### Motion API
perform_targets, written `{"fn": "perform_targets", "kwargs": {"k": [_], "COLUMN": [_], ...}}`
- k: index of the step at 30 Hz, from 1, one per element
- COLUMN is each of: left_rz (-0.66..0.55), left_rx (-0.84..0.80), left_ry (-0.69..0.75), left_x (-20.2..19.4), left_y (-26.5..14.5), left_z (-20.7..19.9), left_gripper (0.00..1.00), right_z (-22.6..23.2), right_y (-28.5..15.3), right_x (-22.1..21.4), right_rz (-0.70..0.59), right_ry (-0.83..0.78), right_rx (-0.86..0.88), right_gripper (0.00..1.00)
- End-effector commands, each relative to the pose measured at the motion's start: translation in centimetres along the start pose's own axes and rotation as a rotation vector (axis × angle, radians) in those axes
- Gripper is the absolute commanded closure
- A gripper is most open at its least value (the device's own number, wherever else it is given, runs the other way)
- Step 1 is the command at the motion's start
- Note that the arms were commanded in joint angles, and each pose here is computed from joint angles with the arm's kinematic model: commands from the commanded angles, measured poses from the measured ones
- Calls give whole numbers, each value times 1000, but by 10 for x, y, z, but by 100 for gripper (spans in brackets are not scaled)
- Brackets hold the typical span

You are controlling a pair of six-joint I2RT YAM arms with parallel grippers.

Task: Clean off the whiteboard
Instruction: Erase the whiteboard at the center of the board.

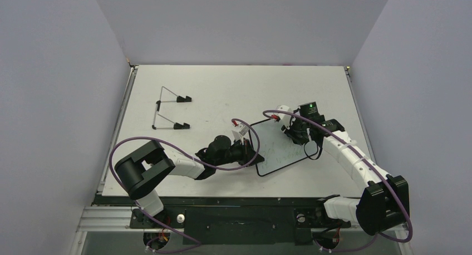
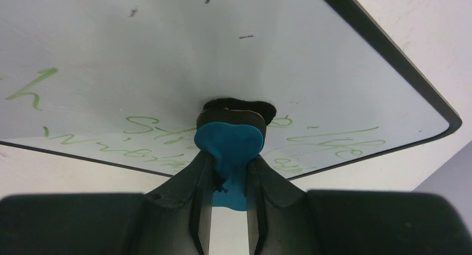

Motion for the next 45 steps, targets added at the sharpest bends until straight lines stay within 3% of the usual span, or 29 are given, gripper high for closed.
{"fn": "perform_targets", "kwargs": {"k": [1, 7, 12, 17, 24, 27, 37, 45], "left_rz": [42, 41, 42, 39, 39, 40, 34, 33], "left_rx": [-69, -69, -71, -72, -72, -71, -72, -73], "left_ry": [75, 70, 67, 66, 66, 66, 72, 72], "left_x": [-5, -6, -6, -6, -6, -7, -6, -7], "left_y": [-4, -3, -1, -1, -2, -2, -5, -6], "left_z": [-16, -15, -15, -15, -16, -16, -17, -16], "left_gripper": [100, 100, 100, 100, 100, 100, 100, 100], "right_z": [-23, -42, -45, -35, 7, 8, -25, -56], "right_y": [-3, -8, -9, -9, -9, -8, -1, -8], "right_x": [-2, 1, 5, 13, 16, 12, -11, -8], "right_rz": [36, 4, -39, -94, -115, -92, 73, 23], "right_ry": [43, 149, 198, 177, -6, -34, 64, 218], "right_rx": [-153, -307, -337, -266, 32, 42, -170, -419], "right_gripper": [100, 100, 100, 100, 100, 100, 100, 100]}}
Point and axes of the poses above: each gripper's point midway between its finger pads, its own y axis out along the fingers, its own z axis along the line the jaws close on, x = y × z, the point moved 3 cm from there along -y, back along the fingers, and after that the axes turned 5 degrees about -y, right-handed, at the moved point
